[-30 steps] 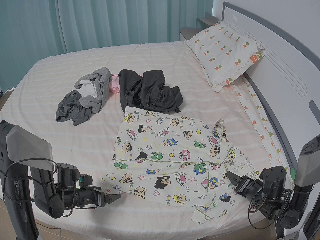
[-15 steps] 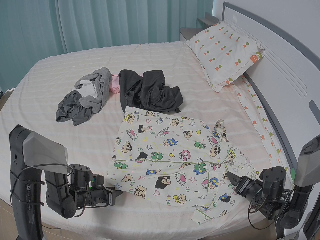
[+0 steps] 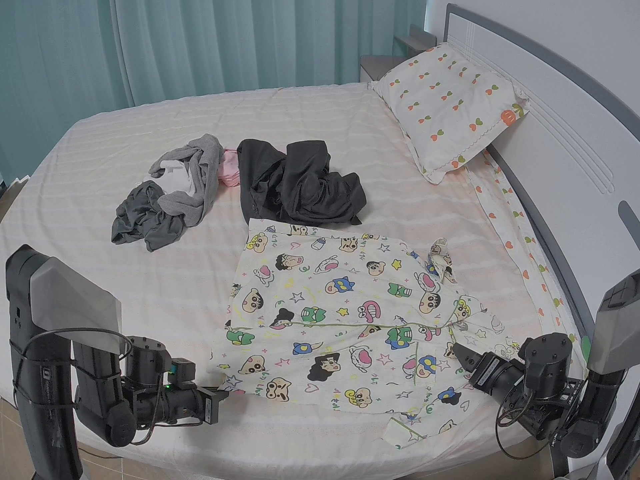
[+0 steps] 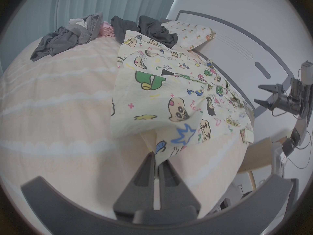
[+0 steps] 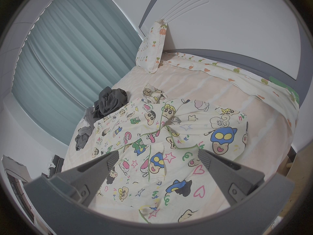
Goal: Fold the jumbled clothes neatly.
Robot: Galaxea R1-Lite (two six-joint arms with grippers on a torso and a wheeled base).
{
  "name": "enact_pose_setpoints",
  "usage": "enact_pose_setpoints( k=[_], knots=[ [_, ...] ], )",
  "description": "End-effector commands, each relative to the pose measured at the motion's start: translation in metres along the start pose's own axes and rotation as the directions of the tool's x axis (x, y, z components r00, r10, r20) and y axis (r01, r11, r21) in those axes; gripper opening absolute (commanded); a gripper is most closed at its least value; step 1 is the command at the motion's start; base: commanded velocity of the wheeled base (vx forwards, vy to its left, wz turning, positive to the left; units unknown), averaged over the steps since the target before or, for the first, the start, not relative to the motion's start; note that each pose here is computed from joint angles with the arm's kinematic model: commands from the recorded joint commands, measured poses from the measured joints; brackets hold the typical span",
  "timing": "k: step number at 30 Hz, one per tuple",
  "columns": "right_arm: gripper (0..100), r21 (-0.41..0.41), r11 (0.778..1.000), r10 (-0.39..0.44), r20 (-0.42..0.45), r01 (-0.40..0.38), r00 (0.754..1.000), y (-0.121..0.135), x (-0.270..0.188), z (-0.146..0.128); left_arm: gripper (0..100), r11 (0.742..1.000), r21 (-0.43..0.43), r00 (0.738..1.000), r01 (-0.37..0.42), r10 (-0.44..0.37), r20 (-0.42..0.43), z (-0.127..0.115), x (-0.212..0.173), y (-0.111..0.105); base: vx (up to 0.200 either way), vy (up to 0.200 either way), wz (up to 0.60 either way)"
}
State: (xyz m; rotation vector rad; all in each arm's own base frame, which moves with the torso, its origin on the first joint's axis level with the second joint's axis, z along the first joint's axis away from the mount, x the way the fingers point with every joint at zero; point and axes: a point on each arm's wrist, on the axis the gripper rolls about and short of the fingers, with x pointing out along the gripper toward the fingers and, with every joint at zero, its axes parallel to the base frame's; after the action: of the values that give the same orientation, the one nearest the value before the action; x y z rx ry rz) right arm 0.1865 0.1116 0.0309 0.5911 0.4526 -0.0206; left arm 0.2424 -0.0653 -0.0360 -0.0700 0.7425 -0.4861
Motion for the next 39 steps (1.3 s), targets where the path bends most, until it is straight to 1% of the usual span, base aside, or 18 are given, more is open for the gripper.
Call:
enact_pose_setpoints(
  k=[1, 4, 6, 9, 14, 16, 18, 22, 24, 34, 35, 36, 39],
  knots=[
    [100, -0.001, 1.000, -0.003, -0.003, 0.003, 1.000, -0.002, -0.003, 0.000, 0, 0.998, 0.058, 0.999, -0.018, 0.020, -0.050, -0.012, -0.024, 0.000, 0.000, 0.000, 0.00],
    [100, -0.002, 1.000, -0.004, -0.004, 0.004, 1.000, -0.002, -0.003, -0.001, 0, 0.994, 0.110, 0.996, -0.029, 0.038, -0.078, -0.019, -0.034, 0.002, 0.000, 0.000, 0.00],
    [100, -0.001, 1.000, -0.003, -0.003, 0.003, 1.000, -0.002, -0.003, 0.000, 0, 0.990, 0.132, 0.995, -0.045, 0.056, -0.079, -0.020, -0.039, 0.006, 0.000, 0.000, 0.00],
    [100, -0.001, 1.000, -0.003, -0.003, 0.003, 1.000, -0.002, -0.003, 0.000, 0, 0.989, 0.128, 0.993, -0.072, 0.082, -0.082, -0.022, -0.044, 0.014, 0.000, 0.000, 0.00],
    [100, -0.001, 1.000, -0.003, -0.003, 0.003, 1.000, -0.002, -0.003, 0.000, 0, 0.990, 0.108, 0.991, -0.093, 0.102, -0.083, -0.023, -0.046, 0.020, 0.000, 0.000, 0.00],
    [100, -0.001, 1.000, -0.003, -0.003, 0.003, 1.000, -0.002, -0.003, 0.000, 0, 0.990, 0.111, 0.991, -0.092, 0.102, -0.088, -0.023, -0.046, 0.020, 0.000, 0.000, 0.00],
    [100, -0.001, 1.000, -0.003, -0.003, 0.003, 1.000, -0.002, -0.003, 0.000, 0, 0.989, 0.121, 0.989, -0.083, 0.097, -0.111, -0.026, -0.046, 0.020, 0.000, 0.000, 0.00],
    [100, -0.001, 1.000, -0.003, -0.003, 0.003, 1.000, -0.002, -0.003, 0.000, 0, 0.982, 0.183, 0.977, -0.048, 0.085, -0.197, -0.035, -0.048, 0.019, 0.000, 0.000, 0.00],
    [100, -0.001, 1.000, -0.003, -0.003, 0.003, 1.000, -0.002, -0.003, 0.000, 0, 0.979, 0.197, 0.972, -0.040, 0.084, -0.221, -0.037, -0.050, 0.019, 0.000, 0.000, 0.00],
    [100, -0.001, 1.000, -0.003, -0.003, 0.003, 1.000, -0.002, -0.003, 0.000, 0, 0.980, 0.197, 0.958, -0.030, 0.084, -0.273, -0.039, -0.062, 0.021, 0.000, 0.000, 0.00],
    [100, -0.001, 1.000, -0.003, -0.003, 0.003, 1.000, -0.002, -0.003, 0.000, 100, 0.980, 0.198, 0.957, -0.025, 0.081, -0.277, -0.040, -0.063, 0.021, 0.000, 0.000, 0.00],
    [100, -0.001, 1.000, -0.003, -0.003, 0.003, 1.000, -0.002, -0.003, 0.000, 100, 0.982, 0.188, 0.954, 0.005, 0.051, -0.295, -0.041, -0.067, 0.019, 0.000, 0.000, 0.00],
    [100, 0.000, 1.000, 0.000, -0.001, 0.000, 1.000, -0.002, -0.003, 0.000, 100, 0.985, 0.166, 0.948, 0.035, 0.020, -0.318, -0.041, -0.075, 0.016, 0.000, 0.000, 0.00]
  ],
)
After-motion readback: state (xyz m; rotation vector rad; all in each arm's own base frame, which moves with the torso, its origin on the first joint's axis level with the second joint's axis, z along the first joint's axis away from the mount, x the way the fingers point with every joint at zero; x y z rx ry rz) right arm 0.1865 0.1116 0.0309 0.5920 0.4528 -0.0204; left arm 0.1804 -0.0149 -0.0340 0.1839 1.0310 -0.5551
